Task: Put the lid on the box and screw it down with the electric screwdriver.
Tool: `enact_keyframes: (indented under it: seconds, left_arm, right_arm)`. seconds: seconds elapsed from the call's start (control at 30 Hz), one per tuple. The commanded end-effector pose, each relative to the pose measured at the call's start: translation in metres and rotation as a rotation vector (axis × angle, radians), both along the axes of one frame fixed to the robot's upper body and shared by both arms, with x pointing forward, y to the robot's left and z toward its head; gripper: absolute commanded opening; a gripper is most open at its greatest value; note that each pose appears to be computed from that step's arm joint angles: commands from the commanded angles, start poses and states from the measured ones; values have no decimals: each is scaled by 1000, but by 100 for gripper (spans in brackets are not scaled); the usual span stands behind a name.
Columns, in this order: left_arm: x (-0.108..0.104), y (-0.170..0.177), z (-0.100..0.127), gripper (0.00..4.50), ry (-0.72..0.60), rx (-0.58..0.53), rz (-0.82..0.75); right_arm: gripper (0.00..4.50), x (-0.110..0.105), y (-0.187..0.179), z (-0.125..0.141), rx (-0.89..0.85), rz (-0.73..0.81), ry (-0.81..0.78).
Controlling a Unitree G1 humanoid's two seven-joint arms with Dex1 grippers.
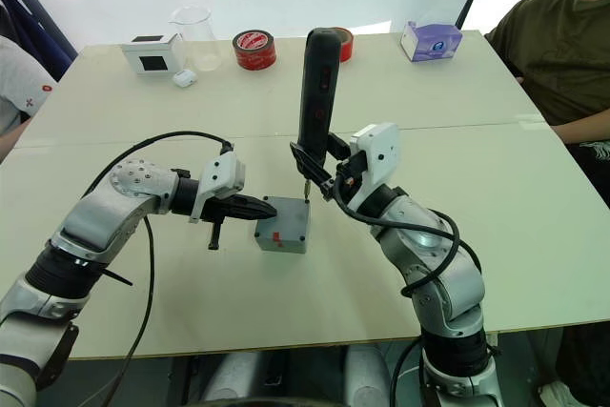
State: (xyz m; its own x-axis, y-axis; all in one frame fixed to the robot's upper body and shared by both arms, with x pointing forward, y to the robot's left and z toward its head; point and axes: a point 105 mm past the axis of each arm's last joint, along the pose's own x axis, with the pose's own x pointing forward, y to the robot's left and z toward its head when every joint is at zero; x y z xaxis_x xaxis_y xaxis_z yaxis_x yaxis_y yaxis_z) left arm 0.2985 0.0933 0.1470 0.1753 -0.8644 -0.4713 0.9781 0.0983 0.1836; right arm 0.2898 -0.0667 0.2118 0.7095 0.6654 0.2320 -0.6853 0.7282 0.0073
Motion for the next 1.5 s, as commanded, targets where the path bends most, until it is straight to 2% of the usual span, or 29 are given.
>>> enact_keyframes:
  seconds: [0.03,0.37,0.67,0.83,1.13,1.5]
  left_arm:
    - [-2,3,-14,0,36,44,17]
    - [-6,1,-15,0,42,46,13]
    - [-6,3,-17,0,44,54,13]
    - [-6,5,-20,0,49,62,16]
    - [-10,3,-27,0,59,81,9]
    - [-8,5,-27,0,64,88,17]
  right_arm:
    - [174,-7,-1,12,8,1,-82]
    - [174,-5,1,-8,-10,-11,-46]
    - [174,-6,15,-14,-28,28,-51]
    - [174,-4,4,-55,-131,-3,60]
    - [174,-3,6,-83,-231,-2,165]
    - [174,2,9,-91,-253,3,209]
